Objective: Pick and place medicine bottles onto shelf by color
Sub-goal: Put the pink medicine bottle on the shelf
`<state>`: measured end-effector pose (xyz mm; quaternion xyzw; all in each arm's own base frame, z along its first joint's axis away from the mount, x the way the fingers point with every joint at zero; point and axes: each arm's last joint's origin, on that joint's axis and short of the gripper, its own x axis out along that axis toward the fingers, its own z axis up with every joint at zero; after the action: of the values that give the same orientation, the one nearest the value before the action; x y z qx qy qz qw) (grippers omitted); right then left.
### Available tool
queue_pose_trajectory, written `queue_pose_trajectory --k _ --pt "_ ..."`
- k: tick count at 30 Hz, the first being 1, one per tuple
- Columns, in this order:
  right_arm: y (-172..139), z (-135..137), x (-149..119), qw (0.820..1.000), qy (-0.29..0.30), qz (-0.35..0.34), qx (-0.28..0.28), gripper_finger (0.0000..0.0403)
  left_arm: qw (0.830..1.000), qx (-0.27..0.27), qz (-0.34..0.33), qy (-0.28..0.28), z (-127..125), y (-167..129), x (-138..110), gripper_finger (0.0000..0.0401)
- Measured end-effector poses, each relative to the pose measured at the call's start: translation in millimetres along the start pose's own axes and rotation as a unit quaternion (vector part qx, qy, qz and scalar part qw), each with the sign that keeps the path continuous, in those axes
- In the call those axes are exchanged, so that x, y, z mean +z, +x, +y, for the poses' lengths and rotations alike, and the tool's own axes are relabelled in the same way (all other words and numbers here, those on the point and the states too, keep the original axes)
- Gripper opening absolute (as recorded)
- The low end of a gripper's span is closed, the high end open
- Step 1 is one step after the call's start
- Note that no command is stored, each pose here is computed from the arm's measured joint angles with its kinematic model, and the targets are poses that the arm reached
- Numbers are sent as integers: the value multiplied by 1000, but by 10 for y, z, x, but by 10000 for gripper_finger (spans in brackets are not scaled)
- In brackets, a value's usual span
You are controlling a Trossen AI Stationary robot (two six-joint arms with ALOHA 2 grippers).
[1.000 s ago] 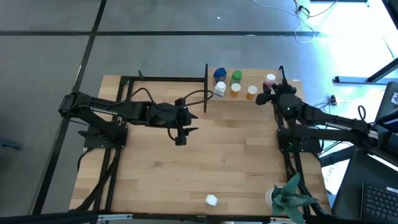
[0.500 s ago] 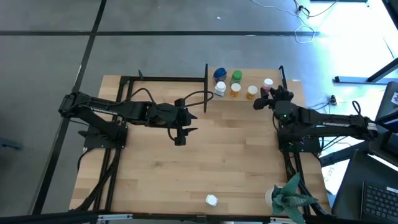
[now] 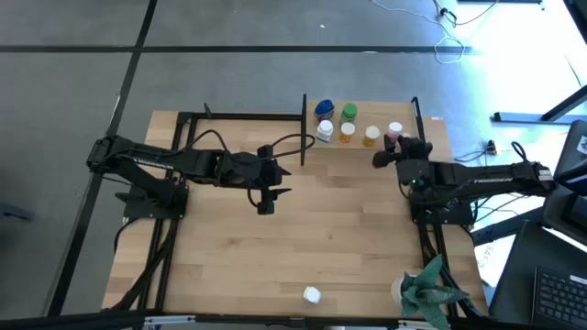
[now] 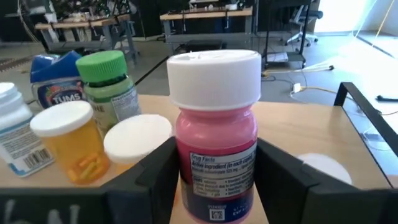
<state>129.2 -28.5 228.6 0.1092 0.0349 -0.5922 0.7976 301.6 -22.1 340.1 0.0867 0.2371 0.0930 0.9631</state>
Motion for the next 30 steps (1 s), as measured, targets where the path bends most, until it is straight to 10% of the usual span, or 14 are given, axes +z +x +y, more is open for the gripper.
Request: queue_pose_trajectory --k 30 --pt "3 151 -269 999 -12 -17 -40 184 1000 0 0 0 0 0 0 193"
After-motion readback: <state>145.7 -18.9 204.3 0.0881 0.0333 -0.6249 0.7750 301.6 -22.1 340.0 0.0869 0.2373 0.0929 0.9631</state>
